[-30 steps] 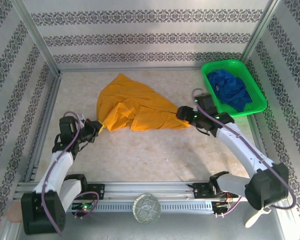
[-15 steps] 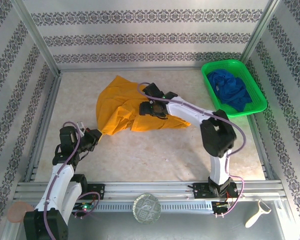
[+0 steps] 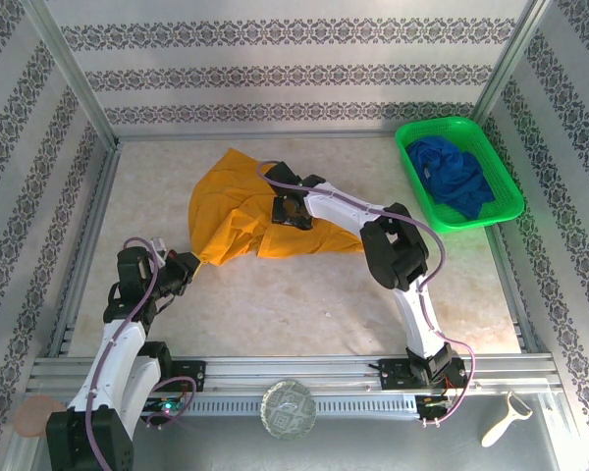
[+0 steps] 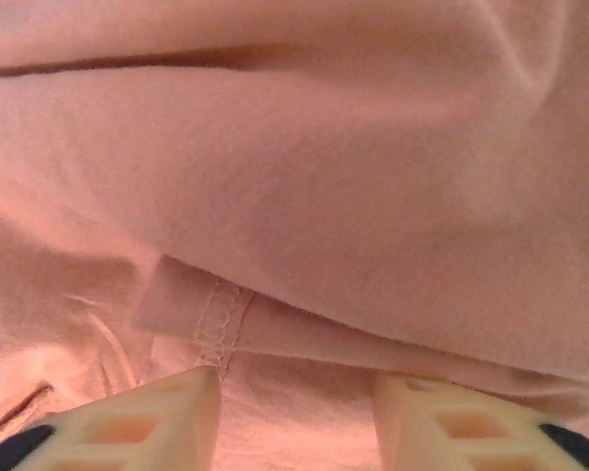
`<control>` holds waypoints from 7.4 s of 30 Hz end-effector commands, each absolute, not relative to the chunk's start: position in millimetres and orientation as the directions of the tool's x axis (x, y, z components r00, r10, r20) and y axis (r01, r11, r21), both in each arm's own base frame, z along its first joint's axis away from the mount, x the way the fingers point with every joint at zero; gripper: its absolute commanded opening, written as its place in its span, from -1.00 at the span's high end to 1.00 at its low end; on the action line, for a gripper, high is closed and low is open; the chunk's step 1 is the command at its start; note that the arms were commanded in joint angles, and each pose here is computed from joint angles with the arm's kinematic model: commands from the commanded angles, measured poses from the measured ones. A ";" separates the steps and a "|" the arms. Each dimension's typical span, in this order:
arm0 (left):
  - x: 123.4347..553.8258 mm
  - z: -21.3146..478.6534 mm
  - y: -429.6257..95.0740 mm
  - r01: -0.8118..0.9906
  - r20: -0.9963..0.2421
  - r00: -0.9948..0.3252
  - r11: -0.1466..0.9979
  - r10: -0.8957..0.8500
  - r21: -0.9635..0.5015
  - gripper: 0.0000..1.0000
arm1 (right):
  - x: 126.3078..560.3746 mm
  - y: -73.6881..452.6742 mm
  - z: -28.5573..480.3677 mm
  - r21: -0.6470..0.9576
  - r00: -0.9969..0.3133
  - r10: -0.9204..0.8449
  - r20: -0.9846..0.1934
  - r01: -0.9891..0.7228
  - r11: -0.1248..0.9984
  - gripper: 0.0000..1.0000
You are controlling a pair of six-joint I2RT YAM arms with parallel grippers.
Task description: Fold the inside-out t-shirt
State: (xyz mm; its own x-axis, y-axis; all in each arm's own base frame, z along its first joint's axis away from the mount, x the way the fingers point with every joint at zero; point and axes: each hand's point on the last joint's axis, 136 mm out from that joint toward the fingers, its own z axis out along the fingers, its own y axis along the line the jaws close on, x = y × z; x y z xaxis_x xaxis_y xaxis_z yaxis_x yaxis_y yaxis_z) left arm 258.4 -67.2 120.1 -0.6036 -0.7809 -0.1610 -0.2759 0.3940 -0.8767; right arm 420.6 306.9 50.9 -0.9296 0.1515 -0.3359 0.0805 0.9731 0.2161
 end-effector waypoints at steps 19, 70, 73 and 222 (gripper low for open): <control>269.9 132.0 -68.9 -0.234 -0.177 -0.602 0.384 -0.778 -0.893 1.00 | 433.5 327.8 95.2 0.287 -0.888 0.219 -0.404 0.104 0.952 -0.39; 370.7 489.6 -10.8 0.312 -0.423 -0.308 0.329 -0.852 -0.891 1.00 | 260.5 29.5 609.1 0.601 0.027 0.619 -0.785 -0.215 0.770 1.00; 347.0 529.4 -12.9 0.380 -0.451 -0.253 0.341 -0.856 -0.860 1.00 | 227.0 25.9 644.1 0.572 0.118 0.615 -0.780 -0.263 0.776 1.00; 293.4 32.7 -27.8 -0.433 -0.253 -0.817 0.841 -0.518 -0.325 0.05 | 177.7 214.4 76.8 0.159 -0.954 -0.155 -0.258 -0.200 0.967 -0.26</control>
